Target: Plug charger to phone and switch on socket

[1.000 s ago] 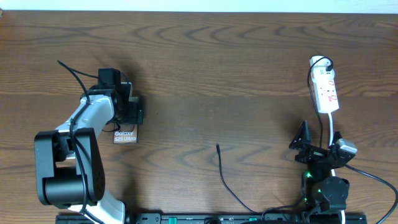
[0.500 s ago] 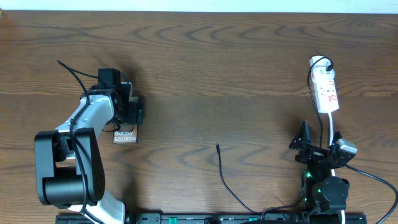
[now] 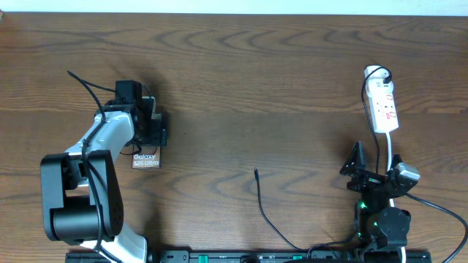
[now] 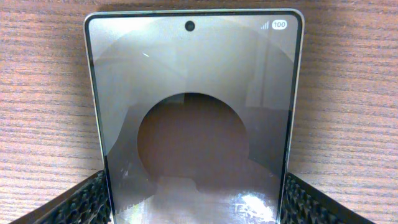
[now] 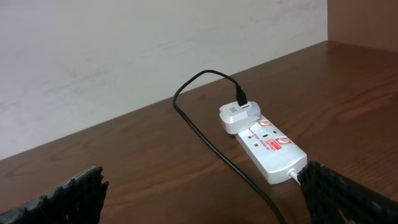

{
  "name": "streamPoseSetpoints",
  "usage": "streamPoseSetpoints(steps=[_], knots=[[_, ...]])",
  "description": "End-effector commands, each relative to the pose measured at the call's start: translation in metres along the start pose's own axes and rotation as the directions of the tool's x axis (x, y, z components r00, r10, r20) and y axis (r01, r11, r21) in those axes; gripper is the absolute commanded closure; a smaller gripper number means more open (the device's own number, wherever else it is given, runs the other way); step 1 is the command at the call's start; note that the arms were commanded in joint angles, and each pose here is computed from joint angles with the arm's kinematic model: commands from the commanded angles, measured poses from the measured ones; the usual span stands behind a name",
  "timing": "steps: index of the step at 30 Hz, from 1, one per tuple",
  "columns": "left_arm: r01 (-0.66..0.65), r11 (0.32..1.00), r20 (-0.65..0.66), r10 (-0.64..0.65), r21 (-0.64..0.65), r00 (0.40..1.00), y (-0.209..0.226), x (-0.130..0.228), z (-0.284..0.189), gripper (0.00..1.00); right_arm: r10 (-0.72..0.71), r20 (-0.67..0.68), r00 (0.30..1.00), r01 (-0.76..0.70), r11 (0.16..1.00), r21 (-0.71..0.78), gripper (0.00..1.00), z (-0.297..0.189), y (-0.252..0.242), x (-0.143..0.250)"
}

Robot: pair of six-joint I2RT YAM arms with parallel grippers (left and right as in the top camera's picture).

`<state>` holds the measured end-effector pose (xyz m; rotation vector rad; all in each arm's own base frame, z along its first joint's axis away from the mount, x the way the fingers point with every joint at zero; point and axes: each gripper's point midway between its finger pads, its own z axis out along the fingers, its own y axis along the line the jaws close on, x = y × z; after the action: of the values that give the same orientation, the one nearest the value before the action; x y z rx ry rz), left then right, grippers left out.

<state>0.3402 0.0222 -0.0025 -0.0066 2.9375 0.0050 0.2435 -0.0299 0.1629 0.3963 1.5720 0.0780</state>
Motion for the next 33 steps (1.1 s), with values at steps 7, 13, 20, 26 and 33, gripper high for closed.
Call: streamPoseSetpoints(steps=[7,13,20,26,33], knots=[[-0.003,1.0,-0.039,0.003,0.007,0.999,-0.0007,0.0138,0.0068,0.21,-0.004,0.003,1.0,0.004,1.0,0.005,0.01,-0.0004,-0.0006,-0.0002],[-0.003,1.0,-0.039,0.003,0.007,0.999,-0.0007,0.0138,0.0068,0.25,-0.004,0.003,1.0,0.004,1.0,0.005,0.01,-0.0004,-0.0006,-0.0002],[-0.003,1.0,-0.039,0.003,0.007,0.999,-0.0007,0.0138,0.0068,0.25,-0.004,0.003,1.0,0.004,1.0,0.005,0.01,-0.0004,-0.0006,-0.0002],[-0.003,1.0,-0.039,0.003,0.007,0.999,-0.0007,0.0138,0.0068,0.27,-0.004,0.003,1.0,0.004,1.0,0.005,0.01,-0.0004,-0.0006,-0.0002],[-0.003,1.0,-0.039,0.003,0.007,0.999,-0.0007,0.0138,0.0068,0.32,-0.004,0.003,1.0,0.004,1.0,0.005,0.01,-0.0004,-0.0006,-0.0002]])
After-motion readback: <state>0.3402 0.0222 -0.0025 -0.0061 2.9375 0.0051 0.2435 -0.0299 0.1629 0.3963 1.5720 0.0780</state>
